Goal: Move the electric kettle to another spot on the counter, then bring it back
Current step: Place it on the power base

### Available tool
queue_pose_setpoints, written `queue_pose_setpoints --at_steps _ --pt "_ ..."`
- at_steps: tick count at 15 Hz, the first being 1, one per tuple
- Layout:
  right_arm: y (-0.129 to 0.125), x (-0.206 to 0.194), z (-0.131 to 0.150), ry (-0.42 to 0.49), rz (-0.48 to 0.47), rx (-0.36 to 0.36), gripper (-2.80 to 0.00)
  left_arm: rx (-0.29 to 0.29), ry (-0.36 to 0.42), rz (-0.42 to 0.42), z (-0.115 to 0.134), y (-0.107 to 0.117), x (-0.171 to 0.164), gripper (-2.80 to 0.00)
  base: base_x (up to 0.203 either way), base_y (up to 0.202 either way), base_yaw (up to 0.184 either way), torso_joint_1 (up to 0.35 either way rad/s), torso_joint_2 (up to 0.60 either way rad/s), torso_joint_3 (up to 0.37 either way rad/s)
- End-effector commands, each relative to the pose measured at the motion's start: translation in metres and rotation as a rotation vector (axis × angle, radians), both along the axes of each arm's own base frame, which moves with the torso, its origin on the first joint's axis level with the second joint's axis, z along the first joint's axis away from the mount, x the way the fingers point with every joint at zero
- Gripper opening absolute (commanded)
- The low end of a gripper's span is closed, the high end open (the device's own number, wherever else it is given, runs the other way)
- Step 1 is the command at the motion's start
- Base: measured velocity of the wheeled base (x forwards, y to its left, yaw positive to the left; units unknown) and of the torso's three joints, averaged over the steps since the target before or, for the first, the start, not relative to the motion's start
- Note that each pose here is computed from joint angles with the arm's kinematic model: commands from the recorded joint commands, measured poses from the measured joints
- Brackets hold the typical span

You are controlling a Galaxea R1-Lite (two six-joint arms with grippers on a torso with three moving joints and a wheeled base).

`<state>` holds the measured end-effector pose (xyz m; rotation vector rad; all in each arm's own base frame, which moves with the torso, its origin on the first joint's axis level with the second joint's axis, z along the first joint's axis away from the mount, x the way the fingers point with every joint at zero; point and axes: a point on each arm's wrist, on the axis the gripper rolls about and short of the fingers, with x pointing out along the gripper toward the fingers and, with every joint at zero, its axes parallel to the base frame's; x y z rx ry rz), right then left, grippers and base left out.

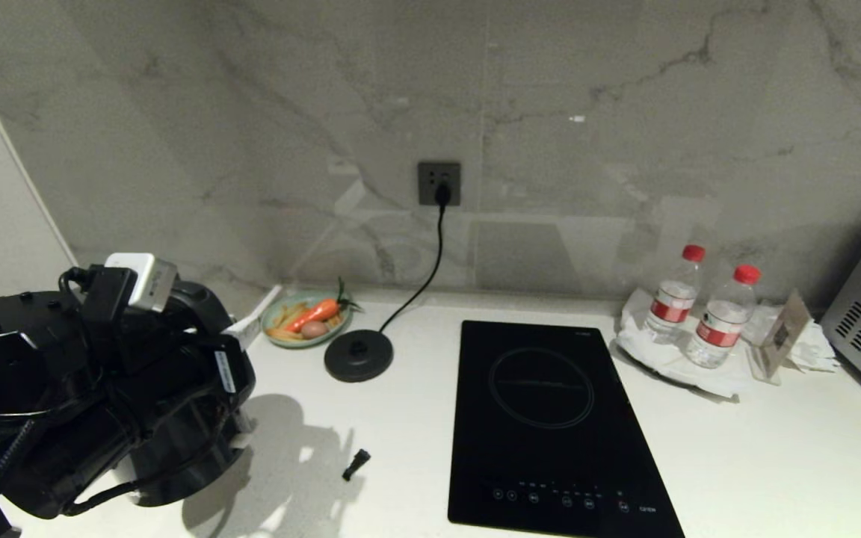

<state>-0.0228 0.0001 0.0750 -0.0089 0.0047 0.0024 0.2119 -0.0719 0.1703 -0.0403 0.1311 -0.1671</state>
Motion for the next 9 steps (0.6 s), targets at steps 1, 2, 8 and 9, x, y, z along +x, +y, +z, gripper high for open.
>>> queue_pose_setpoints --at_steps 1,2,8,9 --pt "0.000 0.000 0.000 0.000 0.001 0.000 -2.80 -0.003 -0.004 -0.009 0.000 -0.002 -0.002 -2.80 0.112 0.000 0.004 0.027 0.01 -0.001" --pt "0.000 0.000 0.000 0.000 0.001 0.000 -2.80 -0.001 -0.006 -0.009 0.000 -0.002 -0.002 -2.80 0.000 0.000 0.000 0.027 0.01 0.001" --pt "0.000 0.000 0.000 0.000 0.001 0.000 -2.80 -0.010 -0.030 -0.052 0.008 -0.021 0.007 -2.80 0.000 0.000 0.000 0.000 0.00 0.000" --pt "0.000 0.000 0.000 0.000 0.001 0.000 -2.80 -0.011 -0.037 -0.049 0.010 -0.029 0.011 -2.80 0.000 0.000 0.000 0.000 0.00 0.000"
